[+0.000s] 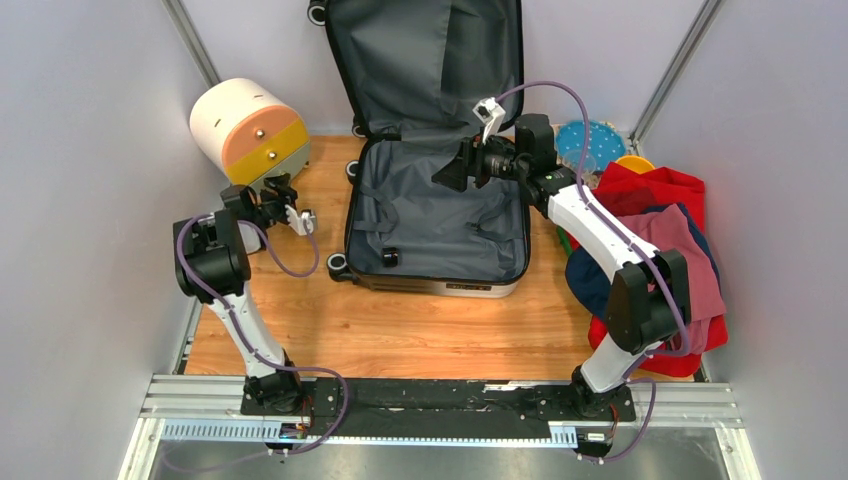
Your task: Open, take out, and arrange the luggage
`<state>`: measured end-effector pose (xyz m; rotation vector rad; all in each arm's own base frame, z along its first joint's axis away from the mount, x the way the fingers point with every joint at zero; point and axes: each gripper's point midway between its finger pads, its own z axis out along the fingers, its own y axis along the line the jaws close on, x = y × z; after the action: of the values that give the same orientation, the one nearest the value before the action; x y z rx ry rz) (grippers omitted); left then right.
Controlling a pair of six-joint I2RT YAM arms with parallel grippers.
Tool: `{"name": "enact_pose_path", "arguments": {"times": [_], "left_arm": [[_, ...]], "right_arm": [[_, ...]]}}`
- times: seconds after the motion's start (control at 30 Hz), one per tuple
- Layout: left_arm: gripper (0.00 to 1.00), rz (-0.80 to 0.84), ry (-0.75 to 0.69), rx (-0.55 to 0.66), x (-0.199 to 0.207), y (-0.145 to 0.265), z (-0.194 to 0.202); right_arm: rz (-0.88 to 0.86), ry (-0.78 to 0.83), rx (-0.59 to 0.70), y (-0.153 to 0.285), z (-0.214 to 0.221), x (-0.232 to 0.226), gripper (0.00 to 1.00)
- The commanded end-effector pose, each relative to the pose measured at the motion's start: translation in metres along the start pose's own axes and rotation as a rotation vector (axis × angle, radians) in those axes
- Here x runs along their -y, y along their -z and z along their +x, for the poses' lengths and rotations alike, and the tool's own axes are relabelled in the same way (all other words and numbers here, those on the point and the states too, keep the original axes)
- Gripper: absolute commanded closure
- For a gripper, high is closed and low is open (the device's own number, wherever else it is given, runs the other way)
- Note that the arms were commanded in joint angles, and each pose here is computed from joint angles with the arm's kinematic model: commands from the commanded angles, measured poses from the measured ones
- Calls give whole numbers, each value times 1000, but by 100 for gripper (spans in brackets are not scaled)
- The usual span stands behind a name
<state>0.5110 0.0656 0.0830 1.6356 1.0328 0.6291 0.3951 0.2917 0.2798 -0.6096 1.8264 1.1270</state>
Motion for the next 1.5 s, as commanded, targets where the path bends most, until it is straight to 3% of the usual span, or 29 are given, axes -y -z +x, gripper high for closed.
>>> {"name": "enact_pose_path", "arguments": {"times": [0.0, 0.53, 0.8, 0.9, 0.93, 1.47], "left_arm": [[34, -70, -108, -22, -18, -7, 13], [39, -144, -140, -106, -24, -30, 58], [63, -132, -157, -65, -19, -30, 48], [81, -125, -159, -35, -16, -29, 36], [92, -120, -156, -28, -15, -27, 30], [91, -119, -158, 117, -8, -25, -52]], "right_arm": [[-1, 49, 26, 5, -13, -4, 28], [-21, 17, -5, -2, -9, -1, 27], [-19, 15, -7, -6, -12, 1, 27], [-19, 12, -7, -6, -13, 3, 27], [-24, 11, -10, -8, -12, 2, 27], [-27, 6, -7, -5, -11, 0, 27]]}}
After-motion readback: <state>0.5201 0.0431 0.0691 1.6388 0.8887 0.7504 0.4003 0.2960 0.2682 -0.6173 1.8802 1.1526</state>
